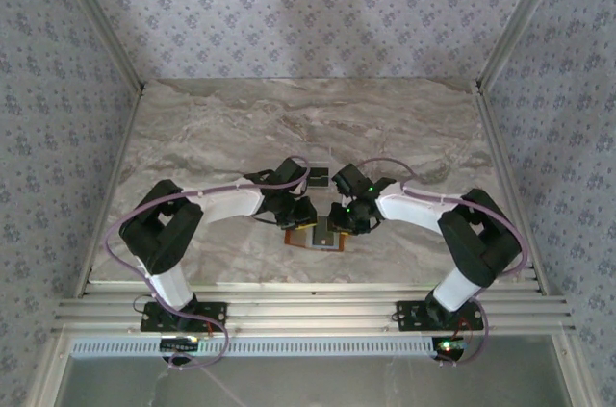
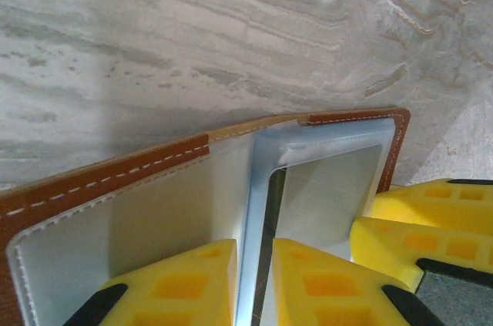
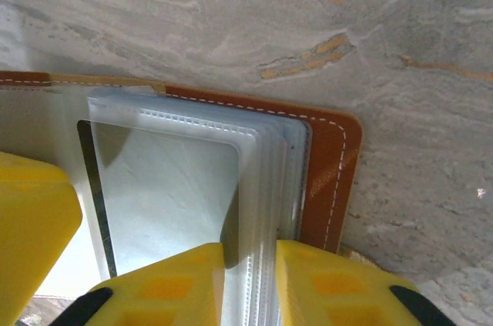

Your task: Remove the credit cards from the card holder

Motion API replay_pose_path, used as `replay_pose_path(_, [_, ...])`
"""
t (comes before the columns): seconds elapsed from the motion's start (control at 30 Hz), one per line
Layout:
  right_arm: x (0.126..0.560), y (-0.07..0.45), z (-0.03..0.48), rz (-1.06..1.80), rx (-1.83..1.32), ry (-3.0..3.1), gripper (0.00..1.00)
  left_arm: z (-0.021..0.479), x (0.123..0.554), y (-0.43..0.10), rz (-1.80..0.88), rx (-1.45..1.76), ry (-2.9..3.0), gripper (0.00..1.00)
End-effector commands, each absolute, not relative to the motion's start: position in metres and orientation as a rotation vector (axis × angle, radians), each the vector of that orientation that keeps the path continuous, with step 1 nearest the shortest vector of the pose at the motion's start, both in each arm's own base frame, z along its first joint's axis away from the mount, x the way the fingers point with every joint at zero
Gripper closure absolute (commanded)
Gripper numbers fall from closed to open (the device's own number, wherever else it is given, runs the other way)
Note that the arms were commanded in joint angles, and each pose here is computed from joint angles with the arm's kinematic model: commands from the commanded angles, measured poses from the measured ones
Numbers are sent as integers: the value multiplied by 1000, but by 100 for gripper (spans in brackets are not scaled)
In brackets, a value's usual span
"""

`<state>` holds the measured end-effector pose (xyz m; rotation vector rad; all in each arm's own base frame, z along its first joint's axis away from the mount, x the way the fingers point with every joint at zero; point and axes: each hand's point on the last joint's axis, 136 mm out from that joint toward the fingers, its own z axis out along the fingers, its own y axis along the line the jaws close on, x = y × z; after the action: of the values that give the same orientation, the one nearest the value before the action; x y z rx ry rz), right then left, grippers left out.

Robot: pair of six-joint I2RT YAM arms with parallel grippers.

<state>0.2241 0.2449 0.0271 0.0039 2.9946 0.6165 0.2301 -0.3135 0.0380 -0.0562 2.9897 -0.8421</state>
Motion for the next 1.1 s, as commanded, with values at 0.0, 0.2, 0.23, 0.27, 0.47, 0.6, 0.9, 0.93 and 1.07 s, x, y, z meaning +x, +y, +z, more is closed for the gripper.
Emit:
replay_pose_path(0.0, [220, 241, 17, 568, -7, 3019, 78, 37, 230, -300, -777, -80, 3001, 80])
replay_pose_path(0.2, [219, 240, 14, 562, -16, 3025, 82, 62, 236, -309, -839, -61, 2952, 79])
replay_pose_path(0.23, [219, 240, 14, 560, -17, 3027, 83, 65, 236, -311, -852, -58, 2948, 79])
replay_pose_path(0.27, [219, 239, 14, 562, -16, 3027, 83, 66, 236, -312, -862, -59, 2946, 79])
replay_pose_path(0.47, [217, 239, 13, 562, -22, 3029, 83, 65, 235, -320, -876, -58, 2955, 80])
replay_pose_path(0.6, [218, 240, 14, 566, -22, 3028, 83, 52, 232, -319, -845, -67, 2991, 81])
replay_pose_path(0.9, [216, 238, 15, 556, -26, 3028, 84, 40, 229, -323, -845, -64, 3020, 85])
replay_pose_path(0.93, [216, 238, 15, 557, -24, 3027, 84, 38, 229, -323, -840, -65, 3025, 85])
replay_pose_path(1.07, [216, 238, 15, 558, -22, 3029, 84, 30, 227, -319, -815, -69, 3046, 85])
